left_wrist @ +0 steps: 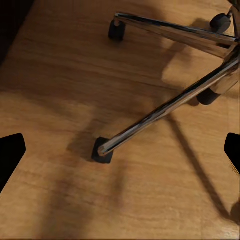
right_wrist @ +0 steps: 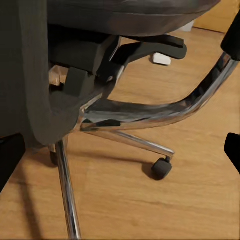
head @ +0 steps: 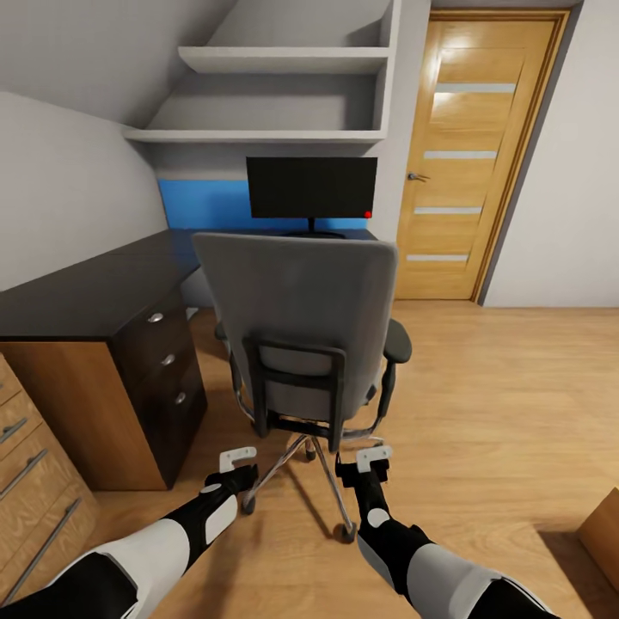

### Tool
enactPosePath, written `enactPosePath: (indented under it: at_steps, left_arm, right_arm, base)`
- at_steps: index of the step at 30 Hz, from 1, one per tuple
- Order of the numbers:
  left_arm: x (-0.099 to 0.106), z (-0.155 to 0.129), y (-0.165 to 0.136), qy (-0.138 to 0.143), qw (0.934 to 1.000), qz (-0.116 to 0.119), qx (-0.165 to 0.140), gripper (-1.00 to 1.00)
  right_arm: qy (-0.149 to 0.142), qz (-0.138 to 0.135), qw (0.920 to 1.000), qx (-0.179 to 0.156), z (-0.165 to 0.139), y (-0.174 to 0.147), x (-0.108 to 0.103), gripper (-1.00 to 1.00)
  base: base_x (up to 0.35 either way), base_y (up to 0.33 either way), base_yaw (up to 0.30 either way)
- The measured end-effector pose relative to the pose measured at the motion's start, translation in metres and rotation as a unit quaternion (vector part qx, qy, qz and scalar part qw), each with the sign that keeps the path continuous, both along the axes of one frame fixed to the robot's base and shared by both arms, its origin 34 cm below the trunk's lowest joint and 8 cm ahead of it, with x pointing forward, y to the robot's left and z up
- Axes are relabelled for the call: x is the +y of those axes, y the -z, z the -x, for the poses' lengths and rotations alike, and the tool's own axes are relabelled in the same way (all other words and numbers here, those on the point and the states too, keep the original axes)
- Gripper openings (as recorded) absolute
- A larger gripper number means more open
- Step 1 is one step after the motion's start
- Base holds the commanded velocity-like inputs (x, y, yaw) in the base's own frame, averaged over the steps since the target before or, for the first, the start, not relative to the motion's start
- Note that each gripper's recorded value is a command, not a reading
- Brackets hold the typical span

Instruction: In the bedroom, organize the workspace by keeping the computer under the desk, ensuring the monitor is on the desk, placing the keyboard on the desk next to the monitor, placing the mouse on the desk next to the keyboard, moving the folder from the swivel chair onto the desk next to the mouse, stacking the notebook on top of the folder with the pen on top of the notebook, and positioning the swivel chair next to the desk.

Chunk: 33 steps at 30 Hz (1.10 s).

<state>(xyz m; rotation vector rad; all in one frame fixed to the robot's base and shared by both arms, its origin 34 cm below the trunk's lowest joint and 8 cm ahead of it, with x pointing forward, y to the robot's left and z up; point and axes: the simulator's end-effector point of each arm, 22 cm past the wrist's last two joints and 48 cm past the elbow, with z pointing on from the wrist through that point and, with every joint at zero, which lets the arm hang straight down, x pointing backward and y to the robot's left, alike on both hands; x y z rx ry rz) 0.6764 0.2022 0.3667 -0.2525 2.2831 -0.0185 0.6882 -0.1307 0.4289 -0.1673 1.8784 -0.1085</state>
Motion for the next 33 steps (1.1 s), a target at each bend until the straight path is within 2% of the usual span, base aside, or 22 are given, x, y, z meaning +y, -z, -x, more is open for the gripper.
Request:
enactPosePath:
  at_steps: [4, 16, 24, 28, 33]
  left_arm:
    - [-0.0021, 0.0001, 0.0001, 0.002, 1.0, 0.0, 0.0, 1.0]
    - [-0.0031, 0.0001, -0.0005, 0.004, 1.0, 0.0, -0.001, 1.0]
    - [-0.003, 0.0001, -0.0003, 0.005, 1.0, -0.002, -0.001, 1.0]
    - [-0.0031, -0.0012, -0.0017, 0.016, 0.9998, -0.015, -0.004, 1.0]
    - [-0.0081, -0.0014, -0.0025, 0.022, 0.9996, -0.016, -0.005, 1.0]
  right_arm:
    - [-0.001, -0.002, 1.0, 0.002, 0.0009, 0.0013, 0.0003, 1.0]
    - [-0.008, 0.003, 1.0, -0.002, 0.0002, -0.0009, 0.0032, 1.0]
    - [-0.004, 0.0, 1.0, 0.001, 0.0009, 0.0009, 0.0016, 1.0]
    - [-0.004, 0.001, 1.0, 0.001, 0.0009, 0.0008, 0.0014, 1.0]
    - [-0.004, 0.001, 1.0, 0.001, 0.0009, 0.0008, 0.0014, 1.0]
  base:
    - [0.153, 0.0, 0.0]
    - [0.315, -0.008, 0.0]
    - [0.304, -0.116, 0.0]
    - [0.301, -0.145, 0.0]
    - [0.301, -0.154, 0.0]
